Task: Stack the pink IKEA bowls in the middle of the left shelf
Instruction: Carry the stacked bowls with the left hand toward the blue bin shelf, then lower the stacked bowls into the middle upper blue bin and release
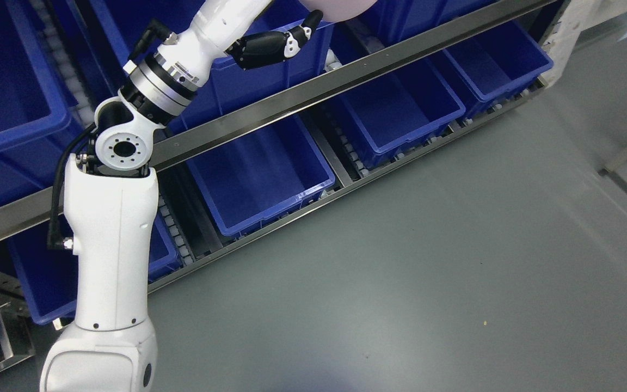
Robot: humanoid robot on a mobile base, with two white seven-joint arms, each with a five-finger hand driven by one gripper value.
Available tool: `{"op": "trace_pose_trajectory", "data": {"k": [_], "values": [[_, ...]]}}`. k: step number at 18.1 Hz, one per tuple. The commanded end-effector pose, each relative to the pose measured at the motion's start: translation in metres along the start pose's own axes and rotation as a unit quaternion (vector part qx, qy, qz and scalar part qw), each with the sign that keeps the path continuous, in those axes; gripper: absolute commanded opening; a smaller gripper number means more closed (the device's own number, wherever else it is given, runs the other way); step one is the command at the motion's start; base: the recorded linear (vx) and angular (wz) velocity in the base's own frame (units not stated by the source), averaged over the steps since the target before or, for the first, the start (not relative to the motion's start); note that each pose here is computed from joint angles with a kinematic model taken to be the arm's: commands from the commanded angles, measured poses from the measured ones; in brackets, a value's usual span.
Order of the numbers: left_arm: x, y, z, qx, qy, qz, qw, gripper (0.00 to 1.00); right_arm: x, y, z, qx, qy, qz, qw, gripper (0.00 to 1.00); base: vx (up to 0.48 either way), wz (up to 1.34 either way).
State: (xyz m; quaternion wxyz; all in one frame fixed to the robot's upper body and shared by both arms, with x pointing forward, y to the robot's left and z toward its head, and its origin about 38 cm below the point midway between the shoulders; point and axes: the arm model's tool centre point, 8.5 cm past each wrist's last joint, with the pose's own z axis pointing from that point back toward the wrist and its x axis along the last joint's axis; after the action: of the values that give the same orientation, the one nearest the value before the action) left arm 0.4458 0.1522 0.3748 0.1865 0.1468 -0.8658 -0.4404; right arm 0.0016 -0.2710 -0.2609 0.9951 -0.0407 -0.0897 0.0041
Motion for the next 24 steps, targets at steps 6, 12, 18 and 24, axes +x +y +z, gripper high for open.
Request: {"op": "trace_pose_trajectory", "data": {"k": [6,12,18,24], "values": [[-0.029,0.047,-0.021,0.016,0.085,0.015,0.996,0.05,0.0,-0.012,0.0,-0.009,0.0,0.001,1.0,1.0,0.006,0.33],[-0.105,0.061,0.0,-0.079,0.202,0.002,0.976,0.05,0.0,-0.012,0.0,-0.01,0.0,0.001,1.0,1.0,0.04,0.23],[-0.115,0.002,-0.011,-0.173,0.211,0.021,0.962,0.05,0.0,-0.012,0.0,-0.01,0.0,0.001,1.0,1.0,0.038,0.22],[-0.086,-0.034,-0.055,-0.173,0.166,0.061,0.969,0.06,0.0,-0.012,0.0,-0.009,0.0,0.001,1.0,1.0,0.022,0.08]]}}
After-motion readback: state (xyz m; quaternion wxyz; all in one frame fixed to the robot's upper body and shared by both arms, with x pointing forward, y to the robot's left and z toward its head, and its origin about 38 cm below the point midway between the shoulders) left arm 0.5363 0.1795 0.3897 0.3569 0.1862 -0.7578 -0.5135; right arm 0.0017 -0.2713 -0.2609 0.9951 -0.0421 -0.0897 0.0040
